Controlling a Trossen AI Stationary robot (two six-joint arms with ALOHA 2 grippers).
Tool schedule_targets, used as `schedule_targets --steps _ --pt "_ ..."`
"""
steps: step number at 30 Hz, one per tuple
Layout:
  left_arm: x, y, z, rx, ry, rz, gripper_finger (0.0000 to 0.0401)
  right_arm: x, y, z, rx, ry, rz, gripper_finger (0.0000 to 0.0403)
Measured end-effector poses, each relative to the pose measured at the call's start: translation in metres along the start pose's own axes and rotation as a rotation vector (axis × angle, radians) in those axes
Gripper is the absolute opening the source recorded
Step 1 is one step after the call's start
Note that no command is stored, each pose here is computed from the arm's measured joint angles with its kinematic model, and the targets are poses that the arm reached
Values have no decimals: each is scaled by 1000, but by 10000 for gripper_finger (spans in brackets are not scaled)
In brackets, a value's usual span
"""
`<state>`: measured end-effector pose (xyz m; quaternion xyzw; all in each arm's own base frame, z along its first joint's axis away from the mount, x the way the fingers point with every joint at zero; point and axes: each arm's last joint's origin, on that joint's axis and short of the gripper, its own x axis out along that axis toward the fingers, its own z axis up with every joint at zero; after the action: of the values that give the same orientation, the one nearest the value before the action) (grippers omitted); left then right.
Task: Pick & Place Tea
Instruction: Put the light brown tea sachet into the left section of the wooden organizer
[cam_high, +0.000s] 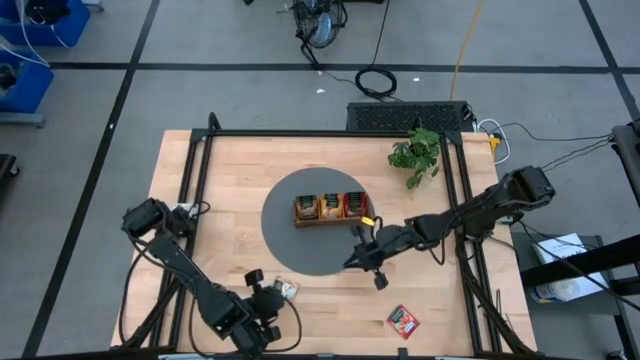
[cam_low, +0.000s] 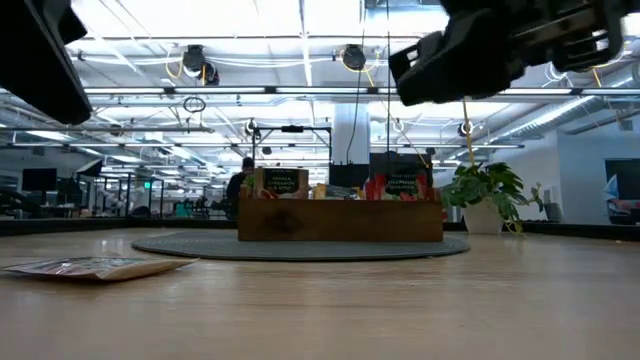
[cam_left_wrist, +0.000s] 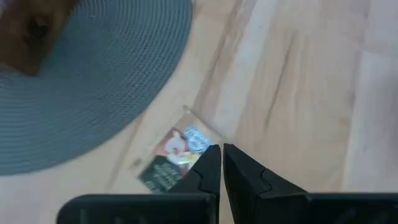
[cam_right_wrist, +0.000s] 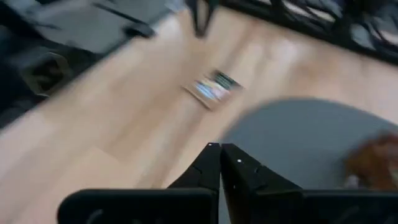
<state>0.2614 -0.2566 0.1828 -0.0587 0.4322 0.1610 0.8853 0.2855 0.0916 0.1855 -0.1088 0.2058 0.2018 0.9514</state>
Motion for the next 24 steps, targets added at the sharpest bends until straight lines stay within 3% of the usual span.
schedule_targets --steps 5,13,24 --pt "24 -2 -16 -48 44 33 26 10 6 -10 -30 -82 134 2" --pt "41 -3 -33 -62 130 70 26 62 10 -45 -65 -129 146 1" --pt "28 -11 -46 -91 183 25 26 138 10 -21 -107 -65 178 0"
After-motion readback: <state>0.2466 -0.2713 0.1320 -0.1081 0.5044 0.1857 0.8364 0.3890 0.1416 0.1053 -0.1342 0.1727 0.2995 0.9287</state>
